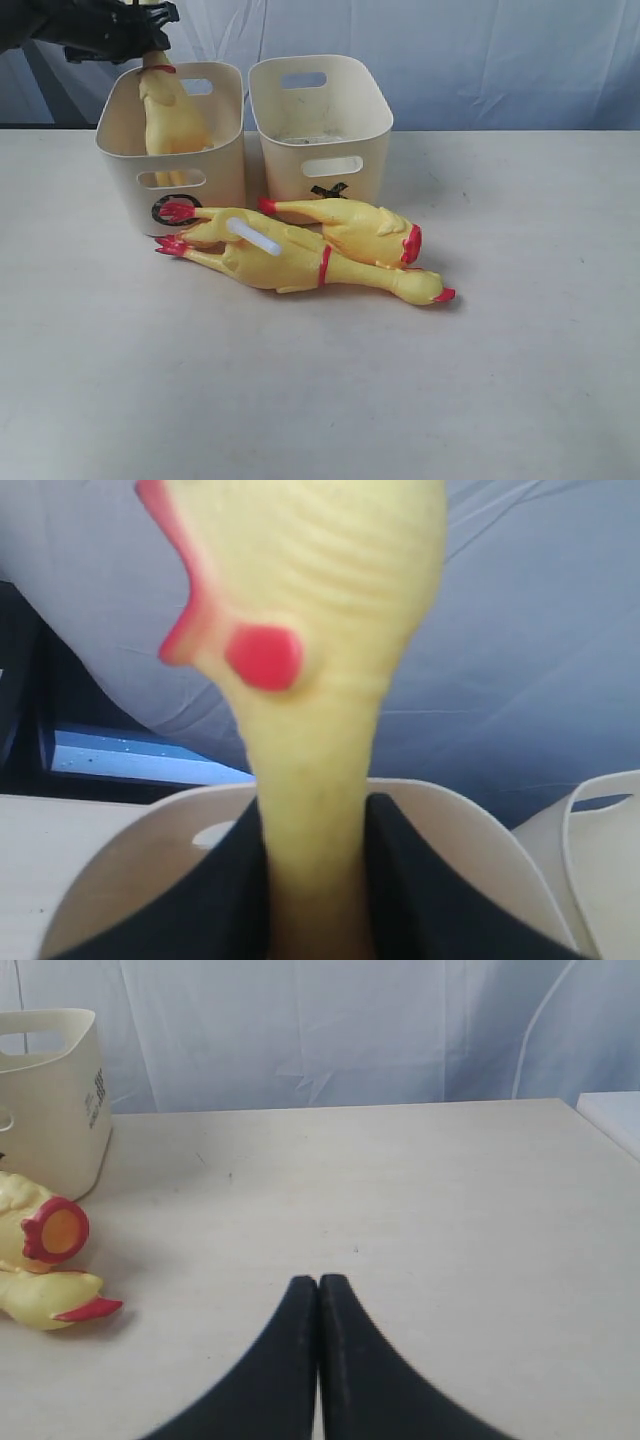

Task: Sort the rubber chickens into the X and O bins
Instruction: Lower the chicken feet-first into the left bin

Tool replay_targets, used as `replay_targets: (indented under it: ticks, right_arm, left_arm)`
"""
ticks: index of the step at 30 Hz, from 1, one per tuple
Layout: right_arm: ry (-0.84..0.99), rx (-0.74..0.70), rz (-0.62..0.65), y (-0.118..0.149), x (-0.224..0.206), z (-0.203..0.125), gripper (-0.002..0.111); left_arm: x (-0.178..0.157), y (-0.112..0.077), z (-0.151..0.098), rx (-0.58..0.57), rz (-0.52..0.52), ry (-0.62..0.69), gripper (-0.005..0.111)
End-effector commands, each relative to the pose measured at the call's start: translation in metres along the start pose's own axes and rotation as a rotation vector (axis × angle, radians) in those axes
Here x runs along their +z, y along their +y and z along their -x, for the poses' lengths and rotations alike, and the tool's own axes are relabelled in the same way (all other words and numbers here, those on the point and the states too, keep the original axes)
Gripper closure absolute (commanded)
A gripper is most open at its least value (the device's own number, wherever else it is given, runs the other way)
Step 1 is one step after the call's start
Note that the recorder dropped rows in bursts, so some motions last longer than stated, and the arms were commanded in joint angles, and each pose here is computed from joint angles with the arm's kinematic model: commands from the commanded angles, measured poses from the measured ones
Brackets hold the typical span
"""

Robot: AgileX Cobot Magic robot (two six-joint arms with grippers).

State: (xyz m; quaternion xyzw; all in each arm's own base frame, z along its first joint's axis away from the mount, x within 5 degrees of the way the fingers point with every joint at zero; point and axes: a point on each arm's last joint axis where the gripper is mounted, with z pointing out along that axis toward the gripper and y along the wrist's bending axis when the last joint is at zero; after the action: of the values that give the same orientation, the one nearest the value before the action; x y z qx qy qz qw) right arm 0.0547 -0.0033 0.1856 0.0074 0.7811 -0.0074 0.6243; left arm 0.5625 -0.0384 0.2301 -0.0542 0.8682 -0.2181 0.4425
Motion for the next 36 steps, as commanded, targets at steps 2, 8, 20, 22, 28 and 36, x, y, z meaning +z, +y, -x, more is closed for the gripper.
replay_targets:
  ticks: [2,8,20,22,28,36]
  right_arm:
    - [-0.01,0.001,0.003,0.0002,-0.0003,0.0005,0.109]
    - [-0.01,0.001,0.003,0.0002,-0.0003,0.0005,0.109]
    - [-0.01,0.003,0.003,0.0002,-0.0003,0.0004,0.109]
    - [-0.01,0.003,0.003,0.0002,-0.0003,0.0004,0.109]
    - [-0.01,0.003,0.003,0.0002,-0.0003,0.0004,0.109]
    - [-0.01,0.003,0.003,0.0002,-0.0003,0.0004,0.109]
  left_arm:
    - [-0.0031,-0.0021,0.0008,0.075,0.029,0.019,0.078]
    - [-0.0031,-0.0018,0.0007,0.084,0.032,0.02,0.067]
    - [-0.0033,0.0025,-0.0004,0.156,0.077,0.037,0.066]
    - [-0.0034,0.0032,-0.0006,0.172,0.085,0.041,0.066]
    - [-0.0036,0.0054,-0.0007,0.21,0.108,0.046,0.066]
    - [-0.0037,0.0064,0.0007,0.223,0.12,0.033,0.046]
